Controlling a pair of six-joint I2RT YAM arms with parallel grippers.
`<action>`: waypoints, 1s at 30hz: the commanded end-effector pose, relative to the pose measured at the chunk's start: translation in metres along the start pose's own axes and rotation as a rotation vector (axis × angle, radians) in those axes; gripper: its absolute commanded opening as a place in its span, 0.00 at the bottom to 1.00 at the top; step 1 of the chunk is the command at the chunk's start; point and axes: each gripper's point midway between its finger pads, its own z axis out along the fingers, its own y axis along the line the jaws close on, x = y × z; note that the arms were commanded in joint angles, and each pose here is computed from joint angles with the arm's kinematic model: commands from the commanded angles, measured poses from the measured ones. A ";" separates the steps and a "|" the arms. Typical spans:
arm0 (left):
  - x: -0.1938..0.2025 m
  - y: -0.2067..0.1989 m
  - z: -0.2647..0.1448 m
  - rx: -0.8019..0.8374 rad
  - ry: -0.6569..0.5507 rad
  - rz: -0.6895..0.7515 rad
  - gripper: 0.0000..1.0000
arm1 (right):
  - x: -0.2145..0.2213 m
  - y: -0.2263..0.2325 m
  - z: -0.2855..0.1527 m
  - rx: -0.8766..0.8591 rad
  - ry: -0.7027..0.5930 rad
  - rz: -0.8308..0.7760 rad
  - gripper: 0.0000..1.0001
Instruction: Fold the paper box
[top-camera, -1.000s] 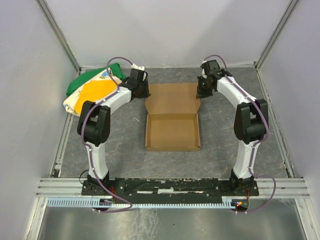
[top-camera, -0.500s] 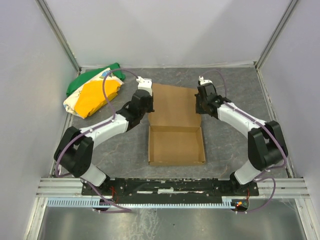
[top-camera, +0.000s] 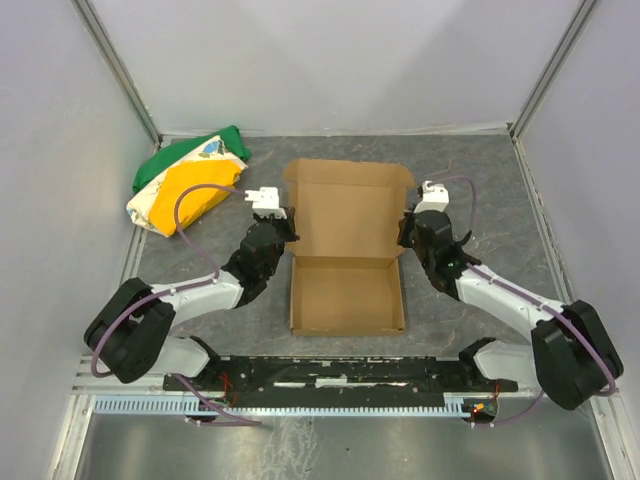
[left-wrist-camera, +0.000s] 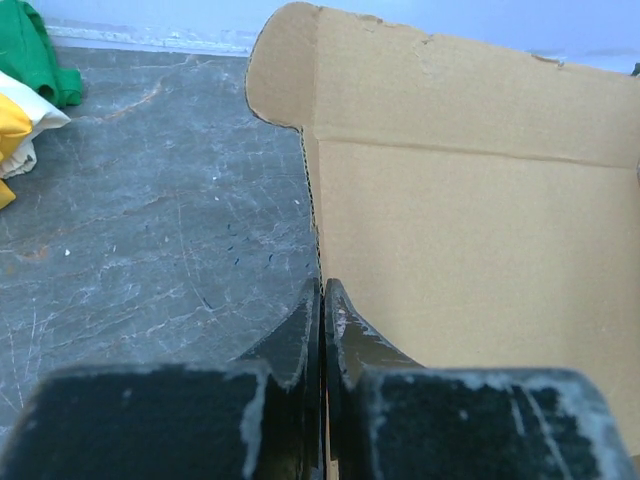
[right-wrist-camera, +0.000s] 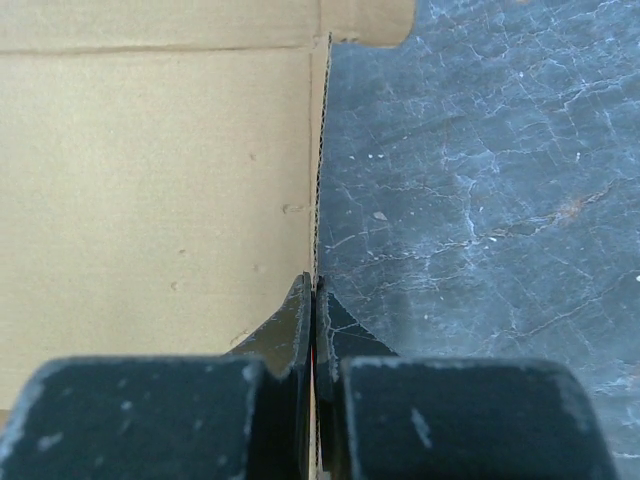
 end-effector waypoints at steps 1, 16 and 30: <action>-0.056 0.001 -0.015 0.024 -0.310 -0.066 0.03 | -0.029 0.010 -0.012 -0.083 -0.187 0.115 0.02; -0.055 0.003 -0.055 0.077 -0.529 0.057 0.03 | -0.007 -0.001 -0.079 -0.190 -0.153 0.136 0.39; -0.065 -0.052 -0.041 0.287 -0.605 0.292 0.03 | -0.086 0.017 -0.117 -0.219 -0.070 -0.172 0.73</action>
